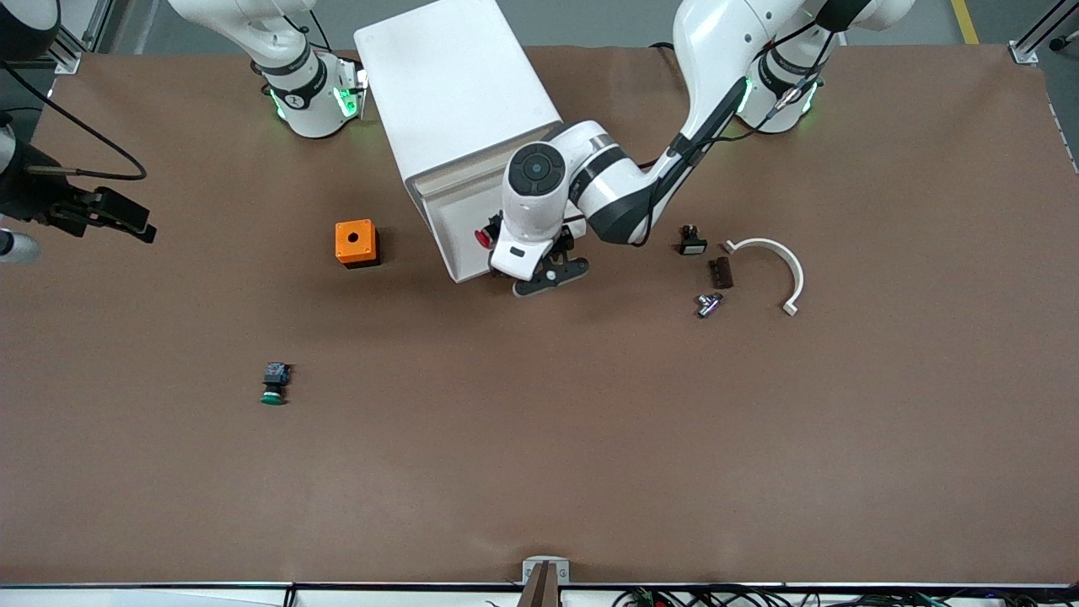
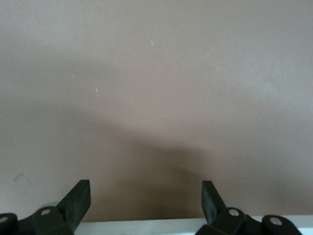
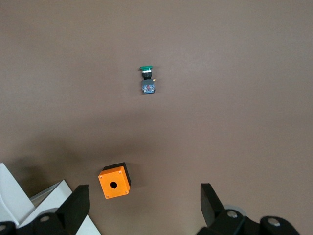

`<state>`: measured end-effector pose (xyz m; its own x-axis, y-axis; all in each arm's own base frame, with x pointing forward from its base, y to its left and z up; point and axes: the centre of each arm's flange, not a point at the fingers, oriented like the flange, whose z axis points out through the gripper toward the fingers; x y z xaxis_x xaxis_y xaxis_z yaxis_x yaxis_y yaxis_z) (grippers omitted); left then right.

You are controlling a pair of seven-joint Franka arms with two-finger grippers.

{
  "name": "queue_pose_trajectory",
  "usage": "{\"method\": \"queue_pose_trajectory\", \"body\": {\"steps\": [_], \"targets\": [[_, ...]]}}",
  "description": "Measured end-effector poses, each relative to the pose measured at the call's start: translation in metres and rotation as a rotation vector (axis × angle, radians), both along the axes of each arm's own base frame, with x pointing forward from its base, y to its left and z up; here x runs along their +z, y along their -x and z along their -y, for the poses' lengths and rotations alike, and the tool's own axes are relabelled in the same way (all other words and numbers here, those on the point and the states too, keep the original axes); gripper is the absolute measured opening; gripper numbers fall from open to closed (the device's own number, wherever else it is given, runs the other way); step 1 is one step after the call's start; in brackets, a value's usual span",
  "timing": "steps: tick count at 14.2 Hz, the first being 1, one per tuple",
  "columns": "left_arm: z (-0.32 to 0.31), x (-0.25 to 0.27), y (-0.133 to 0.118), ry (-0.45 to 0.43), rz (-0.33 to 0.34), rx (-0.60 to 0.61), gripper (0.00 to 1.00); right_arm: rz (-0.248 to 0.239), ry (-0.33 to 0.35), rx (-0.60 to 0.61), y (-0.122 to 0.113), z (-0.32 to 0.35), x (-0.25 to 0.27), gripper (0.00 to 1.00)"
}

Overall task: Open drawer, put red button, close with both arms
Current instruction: 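Push the drawer closed with the left gripper while the right gripper withdraws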

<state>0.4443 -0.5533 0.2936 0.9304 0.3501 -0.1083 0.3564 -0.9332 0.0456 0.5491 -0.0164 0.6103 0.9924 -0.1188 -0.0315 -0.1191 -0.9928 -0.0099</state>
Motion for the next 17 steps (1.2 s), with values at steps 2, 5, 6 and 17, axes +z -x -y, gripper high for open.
{"method": "queue_pose_trajectory", "body": {"steps": [2,5,6,17], "targets": [[0.010,-0.002,0.015,0.001,-0.013,-0.002,1.00,0.019,0.006,0.022,0.000,0.017,0.007,1.00],[0.030,-0.001,0.043,0.001,-0.027,0.011,1.00,0.039,0.008,0.084,0.002,0.045,0.016,1.00],[0.036,-0.001,0.052,0.006,-0.039,0.016,1.00,0.044,0.009,0.088,0.002,0.049,0.019,1.00],[0.059,-0.004,0.088,0.086,-0.200,0.080,1.00,0.052,0.010,0.078,0.001,0.036,0.022,1.00]]}}
